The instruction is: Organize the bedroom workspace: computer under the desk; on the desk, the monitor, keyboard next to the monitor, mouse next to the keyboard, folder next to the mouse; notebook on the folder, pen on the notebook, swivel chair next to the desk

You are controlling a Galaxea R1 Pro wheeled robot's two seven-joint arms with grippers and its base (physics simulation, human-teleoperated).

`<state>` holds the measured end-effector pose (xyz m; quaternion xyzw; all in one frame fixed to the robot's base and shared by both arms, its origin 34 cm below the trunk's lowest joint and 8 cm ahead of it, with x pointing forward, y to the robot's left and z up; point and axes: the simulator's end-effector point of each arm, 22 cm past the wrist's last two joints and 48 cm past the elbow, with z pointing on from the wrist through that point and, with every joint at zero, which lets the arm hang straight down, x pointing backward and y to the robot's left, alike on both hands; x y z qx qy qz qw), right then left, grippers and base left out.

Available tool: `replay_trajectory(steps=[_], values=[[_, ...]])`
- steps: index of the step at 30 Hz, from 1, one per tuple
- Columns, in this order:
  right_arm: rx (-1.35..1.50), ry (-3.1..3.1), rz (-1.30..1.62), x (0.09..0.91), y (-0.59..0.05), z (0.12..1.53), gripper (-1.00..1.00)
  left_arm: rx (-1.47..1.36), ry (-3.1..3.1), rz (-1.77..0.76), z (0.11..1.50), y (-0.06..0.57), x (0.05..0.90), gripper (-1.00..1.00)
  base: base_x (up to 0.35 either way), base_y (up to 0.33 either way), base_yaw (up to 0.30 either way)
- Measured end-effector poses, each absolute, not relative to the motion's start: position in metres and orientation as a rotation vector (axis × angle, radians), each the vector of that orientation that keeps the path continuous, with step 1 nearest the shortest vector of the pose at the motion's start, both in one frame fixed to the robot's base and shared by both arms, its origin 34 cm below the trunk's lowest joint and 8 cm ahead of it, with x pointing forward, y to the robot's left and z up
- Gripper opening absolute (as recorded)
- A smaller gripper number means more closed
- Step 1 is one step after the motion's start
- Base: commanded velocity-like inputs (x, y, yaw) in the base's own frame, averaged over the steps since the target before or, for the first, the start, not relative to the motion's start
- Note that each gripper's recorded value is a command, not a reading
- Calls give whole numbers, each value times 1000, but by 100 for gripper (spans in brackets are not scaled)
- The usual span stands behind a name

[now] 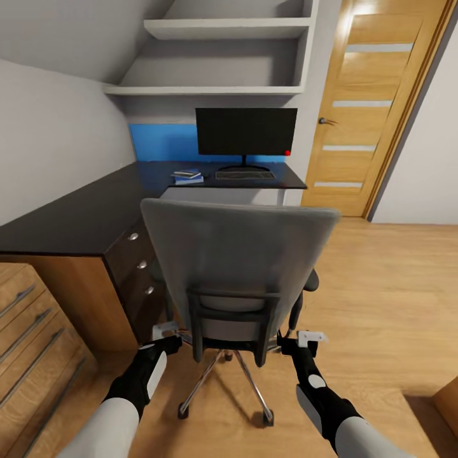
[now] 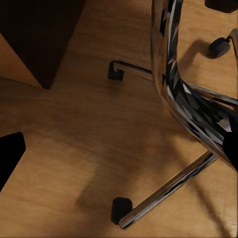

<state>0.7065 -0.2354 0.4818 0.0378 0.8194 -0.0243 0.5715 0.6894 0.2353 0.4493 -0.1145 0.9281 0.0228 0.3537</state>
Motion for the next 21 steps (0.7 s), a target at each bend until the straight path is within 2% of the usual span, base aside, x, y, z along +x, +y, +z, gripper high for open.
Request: replay_trajectory(steps=[6,21], values=[[93,1873,-51,710,-235,492,100,-295,2401,58,449,235,689,100,314,-83,173],[105,1866,-53,710,-238,493,100,-291,2403,63,449,235,689,100,314,-109,10]])
